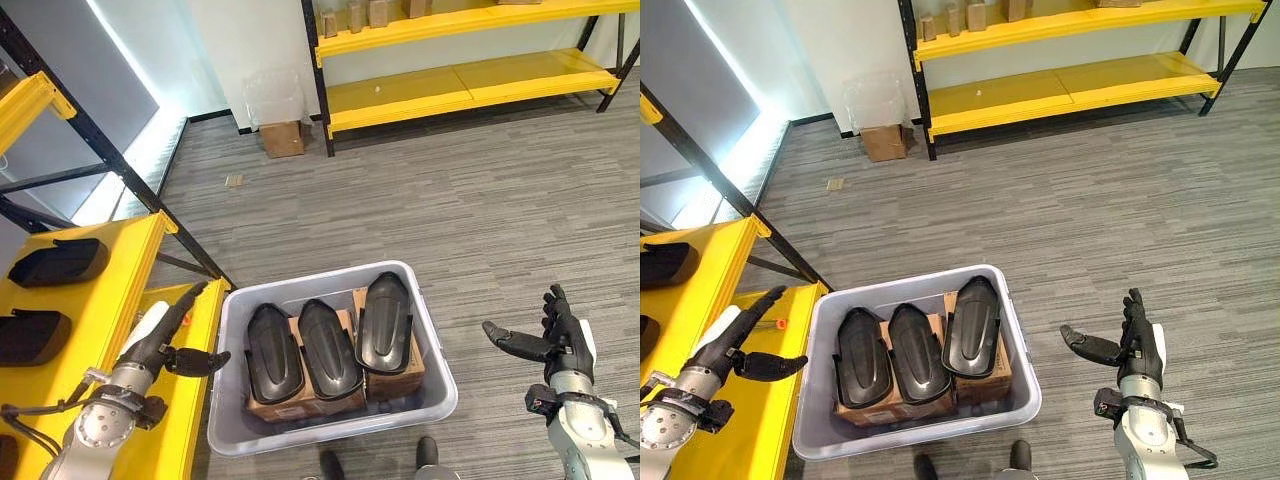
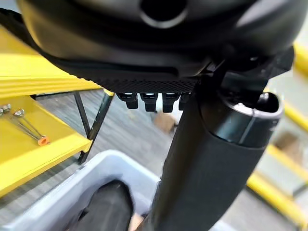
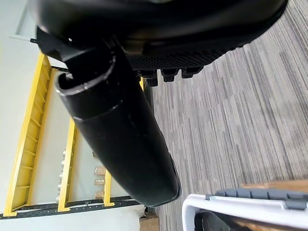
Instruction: Move parts from the plastic box to the shelf.
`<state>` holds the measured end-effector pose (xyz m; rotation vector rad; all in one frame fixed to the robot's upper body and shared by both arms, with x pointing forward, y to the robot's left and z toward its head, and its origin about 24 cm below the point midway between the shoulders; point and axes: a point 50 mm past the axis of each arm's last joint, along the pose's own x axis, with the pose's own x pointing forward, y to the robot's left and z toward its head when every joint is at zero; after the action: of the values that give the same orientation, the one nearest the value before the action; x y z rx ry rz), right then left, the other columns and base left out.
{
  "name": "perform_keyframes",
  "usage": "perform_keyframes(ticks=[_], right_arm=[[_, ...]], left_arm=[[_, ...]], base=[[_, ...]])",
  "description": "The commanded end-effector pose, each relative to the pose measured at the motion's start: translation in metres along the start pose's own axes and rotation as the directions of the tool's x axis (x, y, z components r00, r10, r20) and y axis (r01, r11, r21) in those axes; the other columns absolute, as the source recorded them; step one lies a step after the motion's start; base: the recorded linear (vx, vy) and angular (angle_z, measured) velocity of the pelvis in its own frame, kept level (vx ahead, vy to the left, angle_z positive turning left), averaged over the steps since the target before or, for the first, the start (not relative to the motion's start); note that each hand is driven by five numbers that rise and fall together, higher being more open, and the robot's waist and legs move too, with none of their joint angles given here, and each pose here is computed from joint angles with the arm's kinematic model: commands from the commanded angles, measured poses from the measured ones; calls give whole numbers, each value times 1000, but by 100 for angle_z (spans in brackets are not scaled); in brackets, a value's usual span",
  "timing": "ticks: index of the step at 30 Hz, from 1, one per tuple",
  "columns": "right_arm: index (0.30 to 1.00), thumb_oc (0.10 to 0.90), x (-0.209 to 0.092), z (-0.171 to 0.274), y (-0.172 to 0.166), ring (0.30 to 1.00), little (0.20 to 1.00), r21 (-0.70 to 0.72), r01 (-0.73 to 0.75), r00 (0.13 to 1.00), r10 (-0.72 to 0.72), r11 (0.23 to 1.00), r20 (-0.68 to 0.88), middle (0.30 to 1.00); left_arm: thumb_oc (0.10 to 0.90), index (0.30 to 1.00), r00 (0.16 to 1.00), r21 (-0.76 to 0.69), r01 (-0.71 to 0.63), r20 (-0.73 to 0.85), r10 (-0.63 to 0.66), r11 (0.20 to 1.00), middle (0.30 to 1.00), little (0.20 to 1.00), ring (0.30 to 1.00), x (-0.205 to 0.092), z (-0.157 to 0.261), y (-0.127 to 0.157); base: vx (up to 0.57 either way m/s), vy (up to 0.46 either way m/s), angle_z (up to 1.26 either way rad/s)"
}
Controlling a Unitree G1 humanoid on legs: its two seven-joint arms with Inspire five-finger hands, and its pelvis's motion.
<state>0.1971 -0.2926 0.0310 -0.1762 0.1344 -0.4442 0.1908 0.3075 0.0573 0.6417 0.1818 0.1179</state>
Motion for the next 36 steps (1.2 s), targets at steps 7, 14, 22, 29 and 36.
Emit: perform_keyframes(ticks=[7,14,22,29,36], right_arm=[[1000,900,4,113,30,1000,1000,-211,-62,797,175,976,579,1000],[1000,900,3,142,61,1000,1000,-731,-308,614,714,608,336,1000],[1000,900,-4,137,74,1000,1000,-842,-528,430,891,116,-146,1000],[1000,900,-2,123,80,1000,1000,-790,-599,358,839,-130,-410,1000],[1000,900,9,110,80,1000,1000,-756,-652,446,771,-68,-454,1000]], left_arm=[[900,1000,917,-426,-72,328,228,902,1000,1000,1000,13,56,23],[900,1000,883,-469,3,415,218,883,1000,1000,1000,21,75,27],[900,1000,868,-384,64,476,139,921,1000,1000,1000,30,100,31],[900,1000,884,-341,77,459,94,937,1000,1000,1000,35,101,30],[900,1000,890,-356,62,443,110,932,1000,1000,1000,37,101,30]], base=[[-9,-65,1],[-19,-101,11],[9,-66,8],[8,-22,0],[0,0,0]])
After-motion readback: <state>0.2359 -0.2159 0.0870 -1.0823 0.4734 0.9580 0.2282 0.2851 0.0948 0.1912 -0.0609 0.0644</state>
